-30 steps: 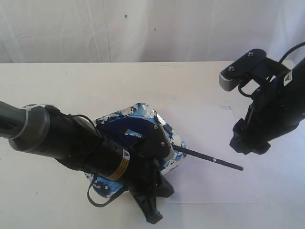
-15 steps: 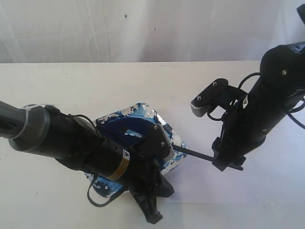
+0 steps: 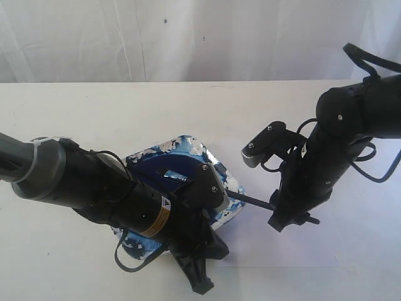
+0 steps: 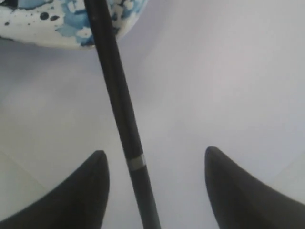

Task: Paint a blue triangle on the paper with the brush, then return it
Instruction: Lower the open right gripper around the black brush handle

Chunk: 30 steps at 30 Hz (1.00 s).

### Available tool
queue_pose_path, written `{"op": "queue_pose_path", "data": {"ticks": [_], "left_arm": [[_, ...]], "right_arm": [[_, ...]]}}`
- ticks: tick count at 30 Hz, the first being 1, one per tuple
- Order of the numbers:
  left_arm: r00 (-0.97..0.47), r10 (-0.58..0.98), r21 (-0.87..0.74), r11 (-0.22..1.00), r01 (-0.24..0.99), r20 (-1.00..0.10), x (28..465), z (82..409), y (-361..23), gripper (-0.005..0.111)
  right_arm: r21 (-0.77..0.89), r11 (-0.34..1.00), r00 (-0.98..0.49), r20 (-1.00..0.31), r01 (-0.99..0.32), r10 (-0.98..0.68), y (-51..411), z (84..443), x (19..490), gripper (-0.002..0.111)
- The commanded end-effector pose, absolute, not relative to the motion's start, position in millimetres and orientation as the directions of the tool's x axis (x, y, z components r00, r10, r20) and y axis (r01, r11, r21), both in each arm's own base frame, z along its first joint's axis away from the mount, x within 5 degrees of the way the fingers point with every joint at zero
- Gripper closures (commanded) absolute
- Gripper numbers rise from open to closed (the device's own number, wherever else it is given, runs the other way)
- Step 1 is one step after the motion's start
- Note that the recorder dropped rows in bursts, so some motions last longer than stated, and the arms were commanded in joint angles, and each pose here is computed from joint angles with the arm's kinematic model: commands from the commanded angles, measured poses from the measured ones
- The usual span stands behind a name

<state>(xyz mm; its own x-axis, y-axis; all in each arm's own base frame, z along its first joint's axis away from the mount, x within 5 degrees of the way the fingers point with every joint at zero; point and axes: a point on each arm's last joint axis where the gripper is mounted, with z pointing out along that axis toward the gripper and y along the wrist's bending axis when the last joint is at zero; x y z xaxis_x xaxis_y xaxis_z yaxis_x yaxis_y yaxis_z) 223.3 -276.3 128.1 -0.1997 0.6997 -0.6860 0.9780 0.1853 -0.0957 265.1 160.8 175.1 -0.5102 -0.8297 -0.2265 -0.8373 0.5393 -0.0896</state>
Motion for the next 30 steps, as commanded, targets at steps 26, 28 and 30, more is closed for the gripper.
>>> {"op": "queue_pose_path", "data": {"ticks": [26,28,30], "left_arm": [[-0.201,0.701,-0.091,0.191,0.977,-0.684,222.8,128.7,-276.4,0.107],[-0.201,0.701,-0.091,0.191,0.977,-0.684,222.8,128.7,-276.4,0.107],[-0.201,0.701,-0.091,0.191,0.977,-0.684,222.8,128.7,-276.4,0.107]], "right_arm": [[-0.051,0.543,-0.528,-0.177,-0.838,-0.831,159.3,174.3,260.0,0.077],[-0.051,0.543,-0.528,-0.177,-0.838,-0.831,159.3,174.3,260.0,0.079],[-0.051,0.543,-0.528,-0.177,-0.838,-0.831,159.3,174.3,260.0,0.08]]}}
